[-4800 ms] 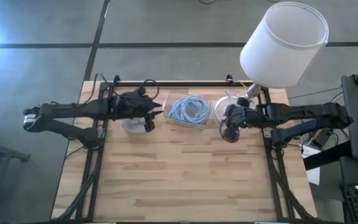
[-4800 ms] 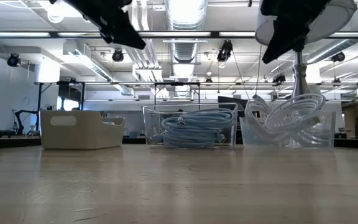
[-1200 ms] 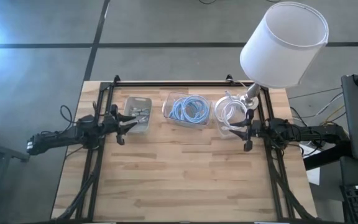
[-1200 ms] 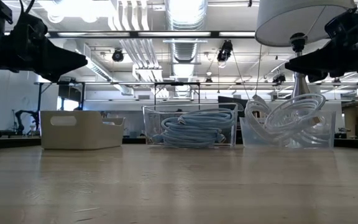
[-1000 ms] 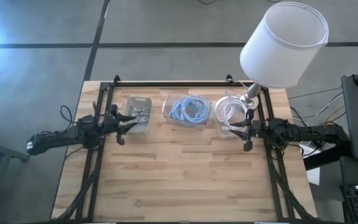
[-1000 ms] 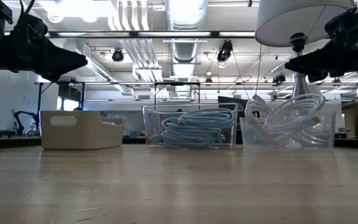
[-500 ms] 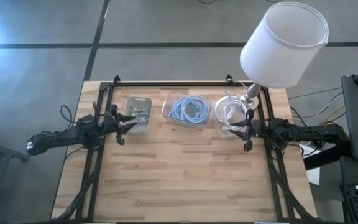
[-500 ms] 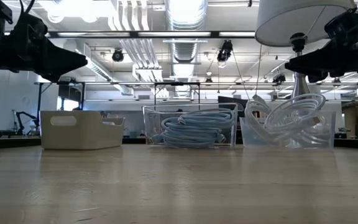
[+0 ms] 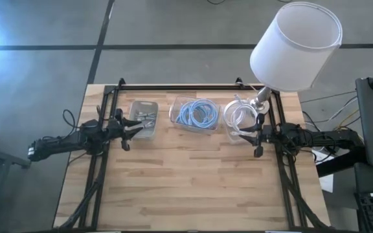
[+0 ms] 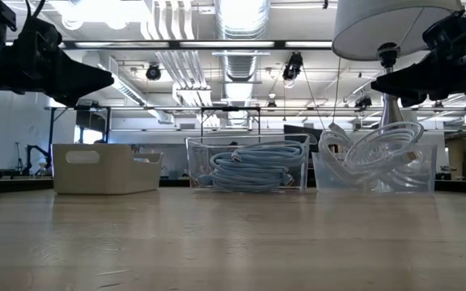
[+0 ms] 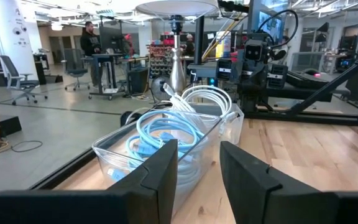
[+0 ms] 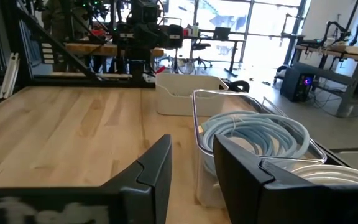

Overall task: Pick & Place USB Port
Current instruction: Return to home position

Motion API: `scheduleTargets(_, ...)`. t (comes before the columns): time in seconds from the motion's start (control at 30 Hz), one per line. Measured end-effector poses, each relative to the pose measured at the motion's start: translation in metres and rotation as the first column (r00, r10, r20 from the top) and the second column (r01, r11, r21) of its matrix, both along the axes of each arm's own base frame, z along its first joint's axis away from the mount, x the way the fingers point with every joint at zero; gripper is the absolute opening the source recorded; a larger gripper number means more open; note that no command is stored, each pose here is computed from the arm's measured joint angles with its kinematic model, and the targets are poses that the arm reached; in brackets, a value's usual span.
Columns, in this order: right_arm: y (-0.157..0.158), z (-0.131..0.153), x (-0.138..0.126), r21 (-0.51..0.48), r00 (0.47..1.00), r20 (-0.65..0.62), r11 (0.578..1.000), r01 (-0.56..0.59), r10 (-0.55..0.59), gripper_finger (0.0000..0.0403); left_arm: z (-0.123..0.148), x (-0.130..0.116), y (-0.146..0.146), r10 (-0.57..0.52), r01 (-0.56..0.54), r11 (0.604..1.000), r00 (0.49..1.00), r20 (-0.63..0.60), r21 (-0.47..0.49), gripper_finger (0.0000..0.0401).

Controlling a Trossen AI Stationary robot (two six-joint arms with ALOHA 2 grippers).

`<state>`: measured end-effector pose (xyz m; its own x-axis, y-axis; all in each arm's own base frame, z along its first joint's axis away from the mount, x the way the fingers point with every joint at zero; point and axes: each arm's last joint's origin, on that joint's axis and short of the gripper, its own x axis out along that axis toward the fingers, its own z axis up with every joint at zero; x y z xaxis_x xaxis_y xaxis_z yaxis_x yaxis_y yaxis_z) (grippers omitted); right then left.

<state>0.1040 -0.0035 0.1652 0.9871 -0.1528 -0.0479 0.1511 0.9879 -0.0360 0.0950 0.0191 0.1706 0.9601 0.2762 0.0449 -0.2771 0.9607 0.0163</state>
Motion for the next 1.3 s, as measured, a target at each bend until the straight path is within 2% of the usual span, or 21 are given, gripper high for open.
scheduleTargets(0.87, 0.0000, 0.0000, 0.0000, -0.001, 1.000, 0.000, 1.000, 0.000, 0.000, 0.0130, 0.0002, 0.0000, 0.0000, 0.000, 0.000, 1.000, 1.000, 0.000, 0.000, 0.0124)
scheduleTargets(1.3, 0.0000, 0.0001, 0.0000, 0.001, 1.000, 0.000, 1.000, 0.000, 0.000, 0.0112, 0.0002, -0.0001, 0.0000, 0.000, 0.000, 1.000, 1.000, 0.000, 0.000, 0.0124)
